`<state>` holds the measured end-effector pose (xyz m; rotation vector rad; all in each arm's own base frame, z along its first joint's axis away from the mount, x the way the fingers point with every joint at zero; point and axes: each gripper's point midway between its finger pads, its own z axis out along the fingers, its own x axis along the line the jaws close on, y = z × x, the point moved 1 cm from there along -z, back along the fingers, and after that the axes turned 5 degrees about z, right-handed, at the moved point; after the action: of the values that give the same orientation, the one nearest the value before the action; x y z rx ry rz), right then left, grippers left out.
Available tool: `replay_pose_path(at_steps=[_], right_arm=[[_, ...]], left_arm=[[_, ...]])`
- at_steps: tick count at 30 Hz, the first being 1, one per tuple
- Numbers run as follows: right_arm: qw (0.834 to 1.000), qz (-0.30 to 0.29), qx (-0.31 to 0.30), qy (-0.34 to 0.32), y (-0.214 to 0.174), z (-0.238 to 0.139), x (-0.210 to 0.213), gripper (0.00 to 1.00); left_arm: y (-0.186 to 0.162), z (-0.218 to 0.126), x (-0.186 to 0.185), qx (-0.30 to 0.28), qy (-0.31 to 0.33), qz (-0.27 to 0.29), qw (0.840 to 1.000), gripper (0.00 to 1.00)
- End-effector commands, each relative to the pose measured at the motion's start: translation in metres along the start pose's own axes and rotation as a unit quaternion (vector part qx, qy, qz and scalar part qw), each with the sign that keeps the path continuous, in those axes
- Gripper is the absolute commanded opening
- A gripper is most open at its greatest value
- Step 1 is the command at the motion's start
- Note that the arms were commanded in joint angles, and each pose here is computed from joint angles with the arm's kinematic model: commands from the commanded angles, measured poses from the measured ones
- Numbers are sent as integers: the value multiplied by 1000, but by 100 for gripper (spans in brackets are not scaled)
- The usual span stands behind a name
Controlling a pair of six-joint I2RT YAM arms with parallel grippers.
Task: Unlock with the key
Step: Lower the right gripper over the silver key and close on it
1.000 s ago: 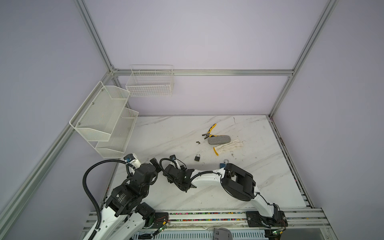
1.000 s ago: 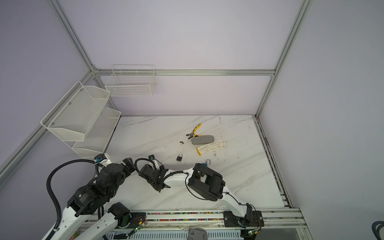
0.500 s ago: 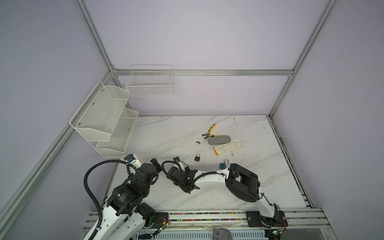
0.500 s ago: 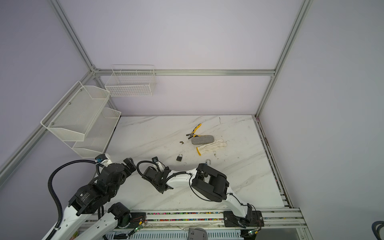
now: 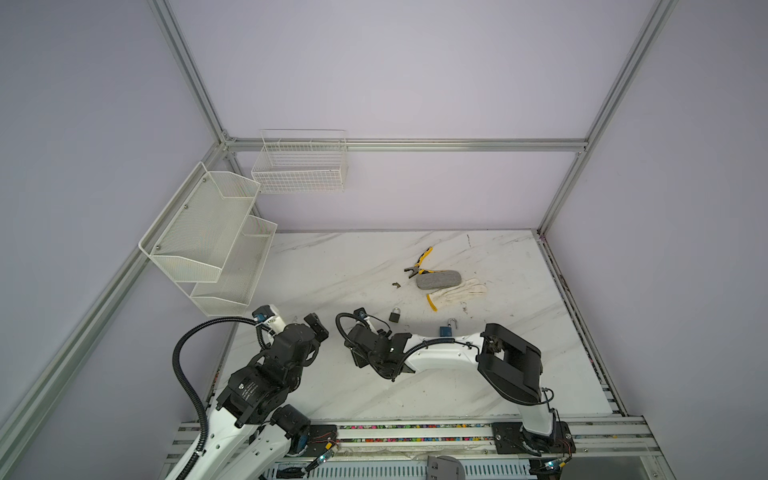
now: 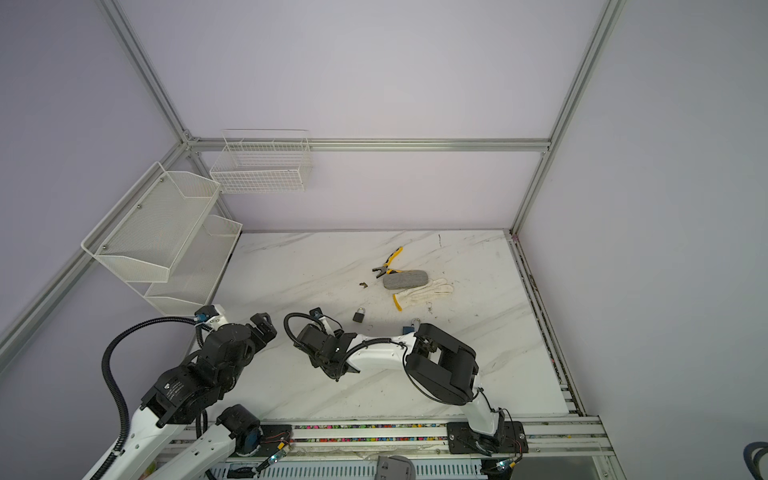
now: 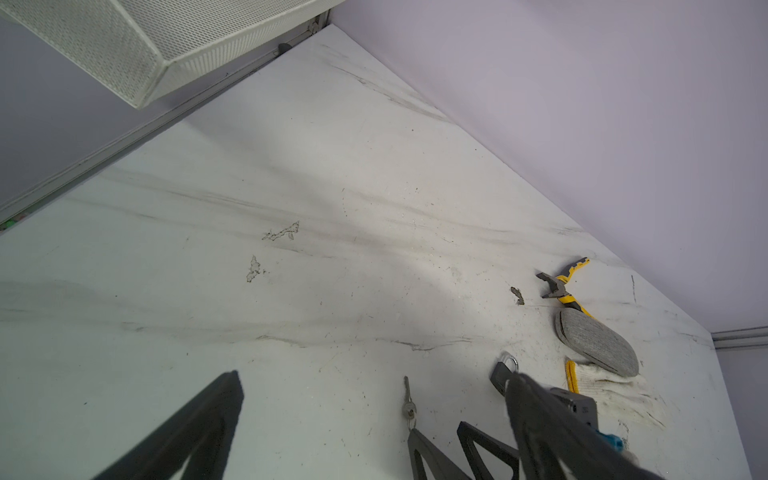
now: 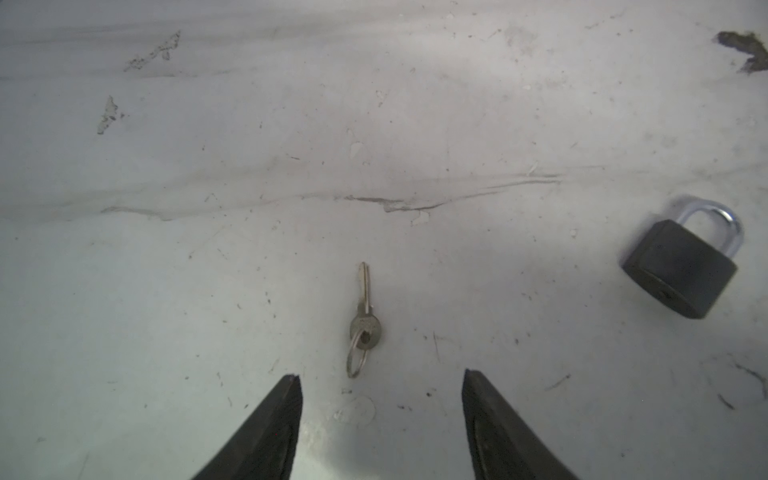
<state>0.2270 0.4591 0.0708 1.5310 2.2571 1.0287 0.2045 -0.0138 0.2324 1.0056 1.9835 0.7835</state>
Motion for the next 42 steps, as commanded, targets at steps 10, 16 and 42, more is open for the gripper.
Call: replay_pose_path(at_steps=[10, 16, 42], right_arm=[[1000, -18, 8, -5, -3, 22, -2, 44], [1000, -25, 9, -8, -4, 26, -7, 33], [999, -39, 34, 3, -23, 40, -6, 20]], left_arm=[[-4, 4, 2, 0, 1, 11, 1000, 100], [-6, 7, -1, 6, 2, 15, 1000, 100], [-12, 14, -6, 12, -1, 19, 1000, 100]])
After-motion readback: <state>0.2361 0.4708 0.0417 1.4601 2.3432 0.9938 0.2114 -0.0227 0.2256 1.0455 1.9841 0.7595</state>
